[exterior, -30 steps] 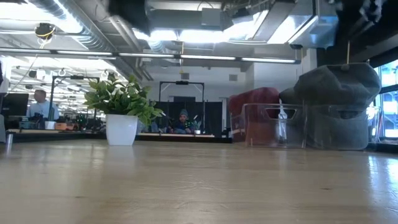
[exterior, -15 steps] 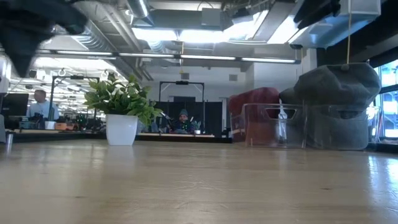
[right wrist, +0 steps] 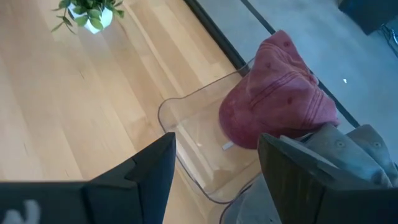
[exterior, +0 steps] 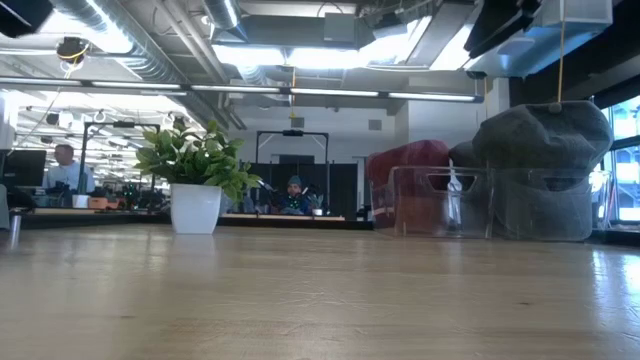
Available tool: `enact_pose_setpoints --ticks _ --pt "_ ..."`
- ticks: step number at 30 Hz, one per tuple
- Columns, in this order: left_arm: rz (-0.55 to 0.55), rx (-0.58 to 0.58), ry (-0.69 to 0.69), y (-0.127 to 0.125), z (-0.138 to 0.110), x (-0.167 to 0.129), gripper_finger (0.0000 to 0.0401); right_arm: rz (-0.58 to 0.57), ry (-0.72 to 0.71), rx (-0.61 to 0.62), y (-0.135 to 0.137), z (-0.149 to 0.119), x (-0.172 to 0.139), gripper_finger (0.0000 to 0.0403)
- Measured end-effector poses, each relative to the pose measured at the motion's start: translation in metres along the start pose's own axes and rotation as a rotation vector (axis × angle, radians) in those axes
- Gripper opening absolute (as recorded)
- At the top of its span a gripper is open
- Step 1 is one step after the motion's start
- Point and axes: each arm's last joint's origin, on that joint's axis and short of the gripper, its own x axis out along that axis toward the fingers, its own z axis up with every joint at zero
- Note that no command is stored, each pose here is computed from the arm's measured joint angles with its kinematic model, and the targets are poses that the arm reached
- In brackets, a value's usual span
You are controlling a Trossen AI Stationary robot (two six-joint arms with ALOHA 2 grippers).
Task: Pick & Place hat
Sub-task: Put the gray cap into the right transparent bin
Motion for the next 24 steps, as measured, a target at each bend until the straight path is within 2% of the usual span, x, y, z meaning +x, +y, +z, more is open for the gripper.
enact_pose_setpoints --ticks 6,12,18,24 --pt "-0.004 -0.047 -0.014 0.010 -0.026 0.004 0.0159 -0.007 0.022 -0.013 0.004 0.001 0.007 0.0228" --pt "-0.075 0.040 -0.111 0.011 -0.048 0.016 0.0186 -0.011 0.039 -0.023 0.008 0.002 0.012 0.0228" --pt "0.066 0.084 -0.115 0.008 -0.061 0.038 0.0184 -0.014 0.047 -0.038 0.009 0.003 0.015 0.0228" --pt "0.150 0.109 -0.159 0.000 -0.066 0.061 0.0181 -0.022 0.022 -0.041 0.009 0.005 0.015 0.0228"
